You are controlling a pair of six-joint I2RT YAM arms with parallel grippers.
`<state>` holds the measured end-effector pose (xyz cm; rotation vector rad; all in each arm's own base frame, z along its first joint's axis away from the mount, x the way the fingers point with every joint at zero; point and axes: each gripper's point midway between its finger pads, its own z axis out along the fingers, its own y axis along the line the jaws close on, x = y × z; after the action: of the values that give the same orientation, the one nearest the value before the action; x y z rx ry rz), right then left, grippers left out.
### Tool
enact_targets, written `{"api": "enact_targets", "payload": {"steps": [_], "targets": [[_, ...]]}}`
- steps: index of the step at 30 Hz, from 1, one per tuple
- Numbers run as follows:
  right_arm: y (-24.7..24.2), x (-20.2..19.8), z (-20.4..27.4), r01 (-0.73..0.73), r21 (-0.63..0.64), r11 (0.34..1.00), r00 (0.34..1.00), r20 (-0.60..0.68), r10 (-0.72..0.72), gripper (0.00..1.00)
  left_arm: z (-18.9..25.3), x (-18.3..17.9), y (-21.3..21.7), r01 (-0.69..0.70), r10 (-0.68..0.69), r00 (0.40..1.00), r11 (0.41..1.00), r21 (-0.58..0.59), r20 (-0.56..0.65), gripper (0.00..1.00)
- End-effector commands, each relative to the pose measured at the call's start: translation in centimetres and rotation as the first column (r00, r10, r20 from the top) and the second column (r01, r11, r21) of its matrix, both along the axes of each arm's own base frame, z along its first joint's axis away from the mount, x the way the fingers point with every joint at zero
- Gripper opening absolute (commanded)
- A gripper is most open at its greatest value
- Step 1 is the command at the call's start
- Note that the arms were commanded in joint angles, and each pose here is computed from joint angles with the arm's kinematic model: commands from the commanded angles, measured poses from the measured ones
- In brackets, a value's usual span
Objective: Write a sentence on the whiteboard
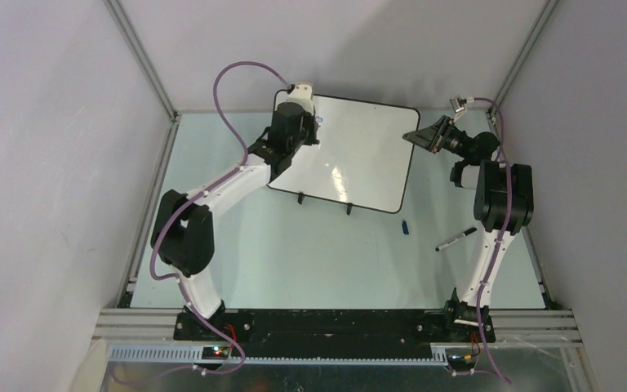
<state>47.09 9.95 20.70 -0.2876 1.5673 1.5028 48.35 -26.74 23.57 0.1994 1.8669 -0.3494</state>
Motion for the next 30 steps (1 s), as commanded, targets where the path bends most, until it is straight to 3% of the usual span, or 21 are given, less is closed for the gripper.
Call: {"api": "enact_targets", "payload": {"steps": [1,15,30], "targets": [[-0.3,-0.9,3.3,0.005,-0.012,1.0,0.996,0.093,-0.004,0.0,0.5,-1.0,0.5,0.003,-0.003,1.0,1.0,0.005,0.005,0.0],[-0.3,-0.9,3.4,0.006,-0.011,1.0,0.996,0.094,-0.005,0.0,1.1,-1.8,0.9,-0.003,0.003,1.0,1.0,-0.021,0.017,0.0],[-0.4,-0.9,3.4,0.007,-0.014,1.0,0.995,0.099,-0.006,0.0,9.0,-2.7,0.8,0.041,0.003,0.972,0.982,-0.186,0.233,0.0]]}}
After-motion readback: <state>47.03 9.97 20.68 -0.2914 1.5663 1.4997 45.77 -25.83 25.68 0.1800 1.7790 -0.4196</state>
